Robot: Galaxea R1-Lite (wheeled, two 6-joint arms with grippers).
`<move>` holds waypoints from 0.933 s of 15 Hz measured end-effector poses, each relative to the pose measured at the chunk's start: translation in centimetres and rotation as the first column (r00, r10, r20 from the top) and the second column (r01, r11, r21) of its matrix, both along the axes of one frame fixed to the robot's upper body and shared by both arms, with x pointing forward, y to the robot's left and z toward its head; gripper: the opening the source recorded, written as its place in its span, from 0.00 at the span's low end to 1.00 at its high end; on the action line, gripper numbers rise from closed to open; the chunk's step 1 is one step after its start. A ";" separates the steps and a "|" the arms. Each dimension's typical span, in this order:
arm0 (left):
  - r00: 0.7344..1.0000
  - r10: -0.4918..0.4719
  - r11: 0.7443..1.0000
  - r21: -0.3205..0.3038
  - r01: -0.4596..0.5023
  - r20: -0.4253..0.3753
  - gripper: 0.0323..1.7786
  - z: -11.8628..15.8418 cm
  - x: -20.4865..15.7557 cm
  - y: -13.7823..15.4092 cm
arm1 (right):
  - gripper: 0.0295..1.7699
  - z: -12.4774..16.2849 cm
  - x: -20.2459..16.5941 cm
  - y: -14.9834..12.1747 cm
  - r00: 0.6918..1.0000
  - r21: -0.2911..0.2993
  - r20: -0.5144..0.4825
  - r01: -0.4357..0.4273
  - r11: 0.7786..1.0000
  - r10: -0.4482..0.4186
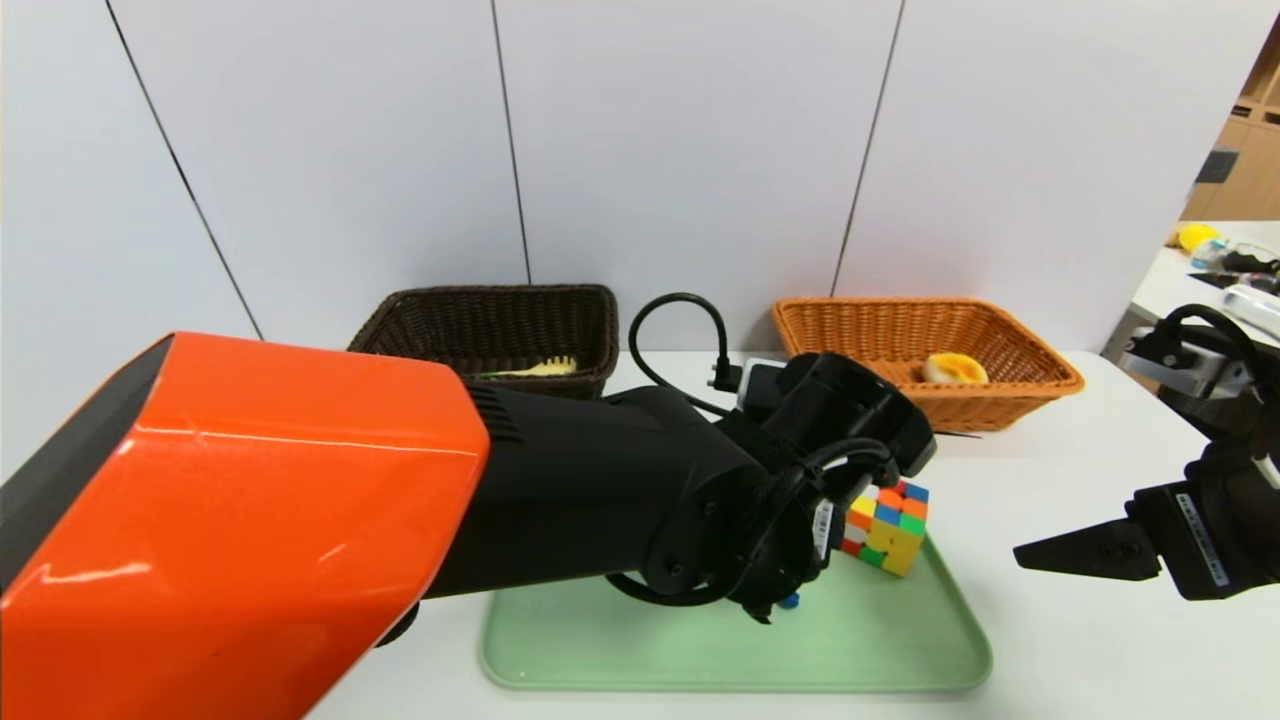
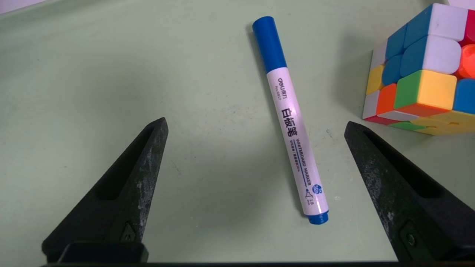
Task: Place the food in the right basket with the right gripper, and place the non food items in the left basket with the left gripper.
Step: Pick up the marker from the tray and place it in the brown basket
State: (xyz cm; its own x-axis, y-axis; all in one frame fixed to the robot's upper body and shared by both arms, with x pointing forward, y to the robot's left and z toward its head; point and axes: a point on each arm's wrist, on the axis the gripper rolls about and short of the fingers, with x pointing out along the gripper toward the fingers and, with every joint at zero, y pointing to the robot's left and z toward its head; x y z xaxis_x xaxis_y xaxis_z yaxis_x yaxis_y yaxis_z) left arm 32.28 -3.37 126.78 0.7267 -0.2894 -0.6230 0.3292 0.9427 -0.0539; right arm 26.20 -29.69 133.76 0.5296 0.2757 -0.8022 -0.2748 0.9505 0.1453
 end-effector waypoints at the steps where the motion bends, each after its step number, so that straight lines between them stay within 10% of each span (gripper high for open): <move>1: 1.000 0.011 1.000 0.000 -0.011 0.005 0.95 -0.1 -0.1 -0.1 | 0.96 -0.1 0.0 0.0 1.000 -0.001 -0.004 0.000 1.000 0.000; 14: 0.993 0.112 0.993 0.034 -0.110 -0.047 0.95 -2.6 0.5 -1.5 | 0.96 -0.5 0.1 0.1 1.000 -0.003 -0.009 -0.003 1.000 0.003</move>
State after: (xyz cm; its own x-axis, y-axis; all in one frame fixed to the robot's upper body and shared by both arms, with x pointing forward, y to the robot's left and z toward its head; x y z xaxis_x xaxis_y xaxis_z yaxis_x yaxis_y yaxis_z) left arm 32.83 -4.82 124.21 0.7221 -0.1883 -0.6656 0.2200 0.9748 -0.0371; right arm 26.33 -29.63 133.23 0.5216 0.2751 -0.8076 -0.2763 0.9500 0.1452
